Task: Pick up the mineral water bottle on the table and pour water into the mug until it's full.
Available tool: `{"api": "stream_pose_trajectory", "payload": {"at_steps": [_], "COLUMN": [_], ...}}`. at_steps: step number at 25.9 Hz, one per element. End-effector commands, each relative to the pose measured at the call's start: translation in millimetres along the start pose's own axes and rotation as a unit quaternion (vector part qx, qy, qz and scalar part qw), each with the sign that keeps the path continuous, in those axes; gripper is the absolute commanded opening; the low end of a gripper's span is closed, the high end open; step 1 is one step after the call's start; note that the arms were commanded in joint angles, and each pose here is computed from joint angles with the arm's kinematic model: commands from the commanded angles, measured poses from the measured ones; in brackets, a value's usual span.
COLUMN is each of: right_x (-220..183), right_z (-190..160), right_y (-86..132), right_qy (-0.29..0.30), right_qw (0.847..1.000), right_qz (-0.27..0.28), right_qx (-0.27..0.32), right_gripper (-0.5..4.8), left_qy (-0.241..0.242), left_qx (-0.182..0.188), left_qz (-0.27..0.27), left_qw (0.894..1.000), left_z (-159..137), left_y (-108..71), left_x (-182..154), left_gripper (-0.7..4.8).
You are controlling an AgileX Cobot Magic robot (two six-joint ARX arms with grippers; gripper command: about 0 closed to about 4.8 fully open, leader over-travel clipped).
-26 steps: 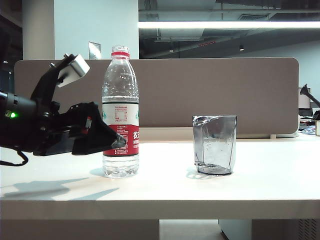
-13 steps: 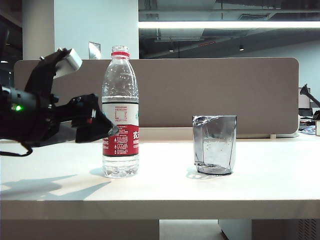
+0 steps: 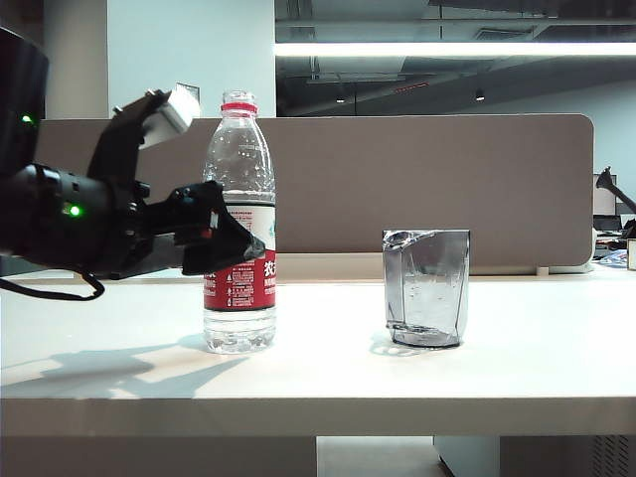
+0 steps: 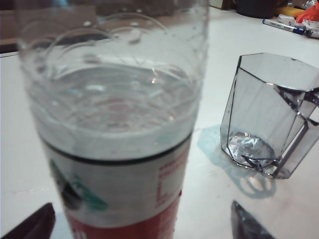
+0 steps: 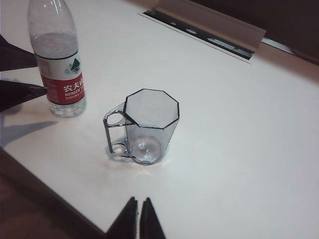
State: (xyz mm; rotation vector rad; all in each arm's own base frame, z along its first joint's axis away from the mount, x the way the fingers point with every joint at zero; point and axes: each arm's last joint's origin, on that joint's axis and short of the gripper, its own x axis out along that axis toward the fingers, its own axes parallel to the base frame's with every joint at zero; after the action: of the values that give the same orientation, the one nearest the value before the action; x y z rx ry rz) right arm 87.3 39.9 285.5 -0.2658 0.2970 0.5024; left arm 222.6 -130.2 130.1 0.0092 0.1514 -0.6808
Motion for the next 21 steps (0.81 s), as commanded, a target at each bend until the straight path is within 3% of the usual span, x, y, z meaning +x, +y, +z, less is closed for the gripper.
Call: {"api": "stream_pose_trajectory", "payload": {"at_steps": [1,12,21], "right_x": [-1.2,-1.4,-1.5], "right_z": [2.8,3.1,3.1], "right_y": [-0.3,1.6,1.7], "right_qy": [-0.012,-0.019,-0.019], "right_qw": [1.000,0.999,0.999], "right_qz": [0.000,0.032,0.035], "right_qx": [-0.003,-0.001,-0.001], "right_gripper": [0.27,0.27,0.27], "left_qy": [-0.013,-0.028,-0.010], "left_qx": [0.007,0.010,0.007], "left_qz": [-0.003,-0.003,-0.001], "left_qw": [1.000,1.000,1.000], "left_z": [2.5,9.7,-0.7], "left_y": [0.8,4.3,7.1], "left_x": [5.0,25.0,39.7], "left_gripper": [4.79,4.79,4.79]}}
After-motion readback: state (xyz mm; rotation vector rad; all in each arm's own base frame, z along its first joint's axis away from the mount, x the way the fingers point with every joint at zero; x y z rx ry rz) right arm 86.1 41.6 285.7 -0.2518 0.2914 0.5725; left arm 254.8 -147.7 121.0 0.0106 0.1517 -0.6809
